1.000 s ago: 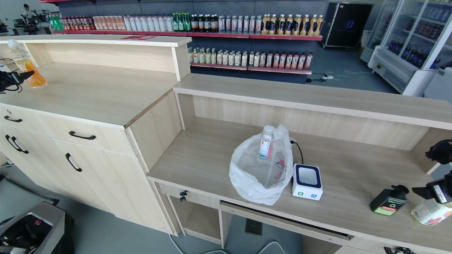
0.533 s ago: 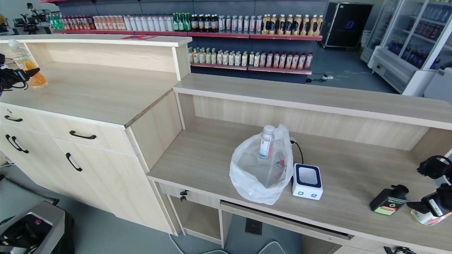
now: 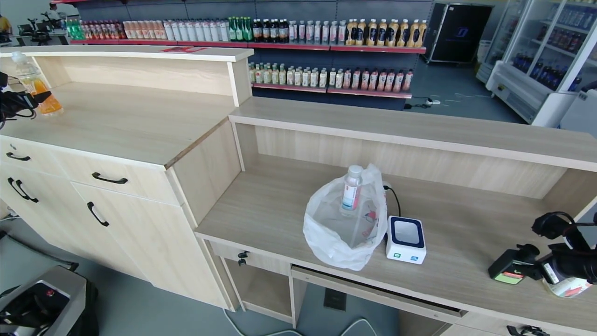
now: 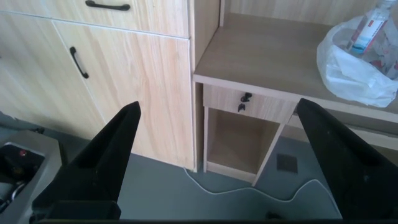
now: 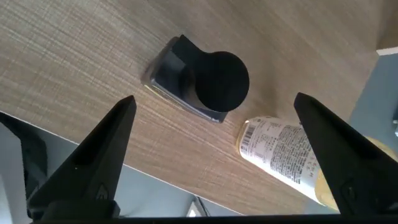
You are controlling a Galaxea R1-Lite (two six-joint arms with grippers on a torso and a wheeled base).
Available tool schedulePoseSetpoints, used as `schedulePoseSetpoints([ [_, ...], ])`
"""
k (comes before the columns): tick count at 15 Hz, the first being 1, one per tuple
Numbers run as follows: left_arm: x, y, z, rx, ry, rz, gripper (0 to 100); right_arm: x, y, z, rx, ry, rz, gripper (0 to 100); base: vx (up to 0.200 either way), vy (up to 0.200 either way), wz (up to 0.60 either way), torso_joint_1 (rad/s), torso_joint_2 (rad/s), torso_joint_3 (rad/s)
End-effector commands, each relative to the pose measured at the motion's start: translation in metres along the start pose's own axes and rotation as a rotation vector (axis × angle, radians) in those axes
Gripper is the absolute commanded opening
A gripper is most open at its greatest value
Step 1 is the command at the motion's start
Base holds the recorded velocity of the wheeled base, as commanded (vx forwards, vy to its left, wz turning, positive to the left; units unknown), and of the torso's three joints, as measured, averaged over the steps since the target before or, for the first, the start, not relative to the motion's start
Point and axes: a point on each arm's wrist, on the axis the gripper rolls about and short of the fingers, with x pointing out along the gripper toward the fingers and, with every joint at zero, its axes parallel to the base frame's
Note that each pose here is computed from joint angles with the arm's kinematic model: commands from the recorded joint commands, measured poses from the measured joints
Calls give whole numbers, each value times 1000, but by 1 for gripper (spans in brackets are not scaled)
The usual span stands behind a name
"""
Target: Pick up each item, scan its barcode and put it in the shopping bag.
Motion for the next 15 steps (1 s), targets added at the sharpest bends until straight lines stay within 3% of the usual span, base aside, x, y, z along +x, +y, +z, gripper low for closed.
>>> schedulePoseSetpoints([
  [1,0,0,0,0,0,0,100,15,9,-5,4,-2,64,100,0,0,0,0,0,0],
  [9,0,0,0,0,0,0,100,43,20,5,-35,-51,115,100,0,0,0,0,0,0],
  [15,0,0,0,0,0,0,100,55,25,0,-45,-39,139,100,0,0,0,0,0,0],
])
